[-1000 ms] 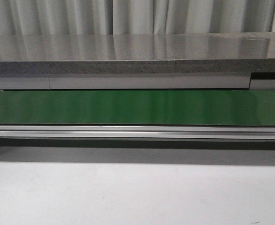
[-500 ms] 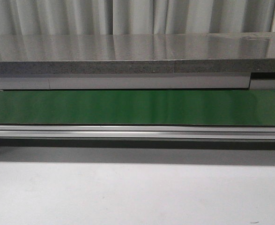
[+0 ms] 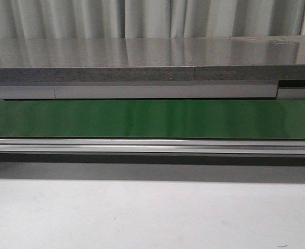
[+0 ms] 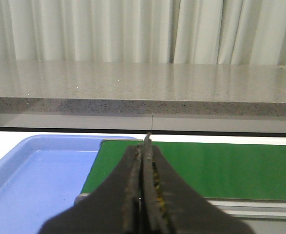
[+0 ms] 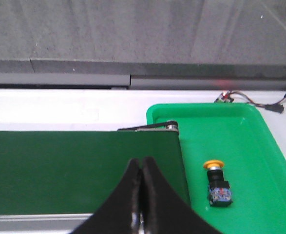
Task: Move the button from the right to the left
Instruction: 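Lower the right gripper over the button and close on its base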
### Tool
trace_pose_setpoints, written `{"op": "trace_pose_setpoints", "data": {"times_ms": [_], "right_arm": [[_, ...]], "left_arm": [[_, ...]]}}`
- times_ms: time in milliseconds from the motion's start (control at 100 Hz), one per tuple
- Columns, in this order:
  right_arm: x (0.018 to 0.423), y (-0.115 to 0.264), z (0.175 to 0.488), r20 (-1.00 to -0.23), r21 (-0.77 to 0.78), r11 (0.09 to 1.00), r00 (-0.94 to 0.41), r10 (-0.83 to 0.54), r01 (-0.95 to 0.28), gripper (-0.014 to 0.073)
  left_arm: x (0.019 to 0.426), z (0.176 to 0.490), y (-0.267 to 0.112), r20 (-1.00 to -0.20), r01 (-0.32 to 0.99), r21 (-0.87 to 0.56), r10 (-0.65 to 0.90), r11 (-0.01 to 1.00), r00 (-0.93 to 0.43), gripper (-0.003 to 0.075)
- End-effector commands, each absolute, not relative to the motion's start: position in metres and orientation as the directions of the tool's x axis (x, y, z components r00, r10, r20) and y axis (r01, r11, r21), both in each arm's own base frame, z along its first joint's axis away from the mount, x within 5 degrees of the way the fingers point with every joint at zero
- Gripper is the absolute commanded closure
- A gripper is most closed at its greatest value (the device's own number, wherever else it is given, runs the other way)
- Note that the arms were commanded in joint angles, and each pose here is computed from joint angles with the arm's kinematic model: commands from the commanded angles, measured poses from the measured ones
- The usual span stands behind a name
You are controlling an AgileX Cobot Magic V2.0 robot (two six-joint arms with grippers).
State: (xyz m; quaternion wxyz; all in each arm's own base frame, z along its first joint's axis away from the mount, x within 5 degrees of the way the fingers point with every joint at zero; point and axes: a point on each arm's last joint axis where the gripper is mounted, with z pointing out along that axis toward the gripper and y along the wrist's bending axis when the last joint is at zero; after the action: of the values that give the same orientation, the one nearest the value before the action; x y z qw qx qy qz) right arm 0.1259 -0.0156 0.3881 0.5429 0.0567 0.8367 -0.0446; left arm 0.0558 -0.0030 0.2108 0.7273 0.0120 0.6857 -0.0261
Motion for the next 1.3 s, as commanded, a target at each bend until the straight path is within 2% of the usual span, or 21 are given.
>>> {"op": "trace_pose_setpoints", "data": {"times_ms": [0,200,410,580,630,700,750,850,900,1030,1140,1290], "right_arm": [[0.140,-0.021,0.402,-0.919,-0.017,0.985,-0.390,0.052,0.172,0.0662],[0.155,-0.041,0.398,-0.876,-0.017,0.957,-0.466,0.125,0.289,0.0662],[0.162,-0.073,0.382,-0.815,0.005,0.892,-0.515,0.265,0.452,0.0662],[0.168,-0.099,0.364,-0.733,-0.012,0.843,-0.578,0.358,0.538,0.0650],[0.173,-0.106,0.356,-0.696,-0.027,0.844,-0.616,0.369,0.536,0.0609],[0.179,-0.111,0.346,-0.652,-0.040,0.855,-0.662,0.370,0.517,0.0487],[0.184,-0.115,0.339,-0.625,-0.046,0.863,-0.689,0.368,0.503,0.0359],[0.194,-0.124,0.326,-0.584,-0.045,0.865,-0.715,0.383,0.500,0.0036],[0.200,-0.128,0.320,-0.570,-0.044,0.865,-0.724,0.389,0.499,-0.0074],[0.217,-0.138,0.301,-0.538,-0.045,0.867,-0.744,0.397,0.496,-0.0030],[0.233,-0.148,0.291,-0.575,-0.046,0.868,-0.724,0.381,0.494,-0.0016],[0.250,-0.162,0.273,-0.593,-0.125,0.907,-0.763,0.257,0.403,-0.0016]], "left_arm": [[0.055,0.205,-0.002,-0.991,0.050,-0.035,-0.041,0.998,0.129,0.0741],[0.055,0.205,-0.002,-0.991,0.050,-0.035,-0.041,0.998,0.129,0.0741],[0.055,0.205,-0.002,-0.991,0.050,-0.035,-0.041,0.998,0.129,0.0741],[0.055,0.205,-0.002,-0.991,0.050,-0.035,-0.041,0.998,0.129,0.0741],[0.055,0.205,-0.002,-0.991,0.050,-0.035,-0.041,0.998,0.129,0.0741],[0.055,0.205,-0.002,-0.991,0.050,-0.035,-0.041,0.998,0.129,0.0741],[0.055,0.205,-0.002,-0.991,0.050,-0.035,-0.041,0.998,0.129,0.0741],[0.055,0.205,-0.002,-0.991,0.050,-0.035,-0.041,0.998,0.129,0.0741],[0.055,0.205,-0.002,-0.991,0.050,-0.035,-0.041,0.998,0.129,0.0741],[0.055,0.205,-0.002,-0.991,0.050,-0.035,-0.041,0.998,0.129,0.0741],[0.055,0.205,-0.002,-0.991,0.050,-0.035,-0.041,0.998,0.129,0.0741],[0.055,0.205,-0.002,-0.991,0.050,-0.035,-0.041,0.998,0.129,0.0741]]}}
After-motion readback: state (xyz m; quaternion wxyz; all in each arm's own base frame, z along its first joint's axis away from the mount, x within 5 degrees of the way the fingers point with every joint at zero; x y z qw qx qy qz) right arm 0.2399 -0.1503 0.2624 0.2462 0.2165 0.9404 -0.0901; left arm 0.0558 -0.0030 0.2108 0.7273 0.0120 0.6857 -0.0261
